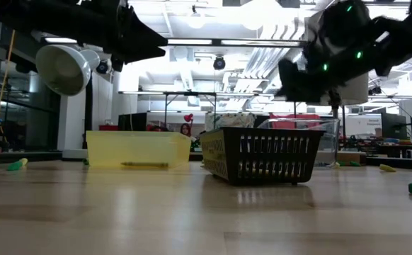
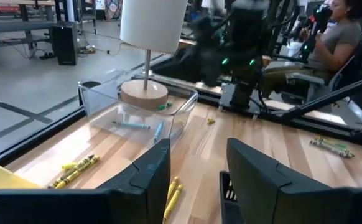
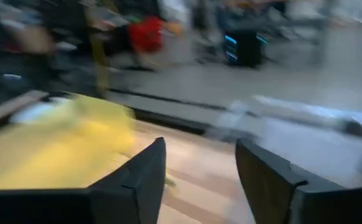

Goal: Sort crayons
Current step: Put the blue crayon into the transparent bin

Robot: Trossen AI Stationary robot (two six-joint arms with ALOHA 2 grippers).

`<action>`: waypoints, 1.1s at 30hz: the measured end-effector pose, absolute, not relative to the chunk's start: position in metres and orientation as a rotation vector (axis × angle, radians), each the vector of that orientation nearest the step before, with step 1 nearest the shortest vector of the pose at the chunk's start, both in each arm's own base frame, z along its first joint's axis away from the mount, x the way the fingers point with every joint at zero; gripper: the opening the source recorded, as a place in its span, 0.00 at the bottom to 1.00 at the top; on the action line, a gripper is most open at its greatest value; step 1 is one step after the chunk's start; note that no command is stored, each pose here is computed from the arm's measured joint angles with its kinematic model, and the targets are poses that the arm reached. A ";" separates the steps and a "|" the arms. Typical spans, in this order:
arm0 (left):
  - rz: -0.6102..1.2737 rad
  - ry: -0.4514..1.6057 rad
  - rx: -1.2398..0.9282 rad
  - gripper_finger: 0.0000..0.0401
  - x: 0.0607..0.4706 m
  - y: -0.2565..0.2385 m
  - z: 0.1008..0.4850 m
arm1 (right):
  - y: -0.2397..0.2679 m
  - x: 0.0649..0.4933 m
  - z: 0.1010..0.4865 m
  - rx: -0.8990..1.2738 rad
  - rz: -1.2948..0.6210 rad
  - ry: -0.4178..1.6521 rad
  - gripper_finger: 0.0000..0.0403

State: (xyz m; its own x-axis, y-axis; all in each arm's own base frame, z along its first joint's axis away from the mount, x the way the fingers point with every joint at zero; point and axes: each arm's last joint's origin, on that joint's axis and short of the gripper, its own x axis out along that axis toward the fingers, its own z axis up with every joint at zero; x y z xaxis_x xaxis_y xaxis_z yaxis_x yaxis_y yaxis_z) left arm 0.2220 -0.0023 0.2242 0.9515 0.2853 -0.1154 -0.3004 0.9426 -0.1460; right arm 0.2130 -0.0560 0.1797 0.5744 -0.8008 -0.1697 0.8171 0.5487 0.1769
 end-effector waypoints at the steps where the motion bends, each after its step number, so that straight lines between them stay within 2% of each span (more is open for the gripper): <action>1: 0.299 0.103 -0.161 0.37 0.222 -0.002 0.223 | -0.052 0.215 0.186 0.228 -0.915 0.042 0.48; 8: 0.316 0.198 -0.205 0.37 0.220 -0.002 0.213 | -0.020 0.222 0.214 0.092 -0.503 -0.112 0.52; 12: 0.329 0.180 -0.205 0.37 0.220 -0.001 0.215 | -0.011 0.223 0.219 0.044 -0.365 -0.143 0.52; 33: 0.308 0.139 -0.180 0.37 0.221 -0.002 0.220 | -0.008 0.223 0.222 0.103 -0.288 -0.182 0.52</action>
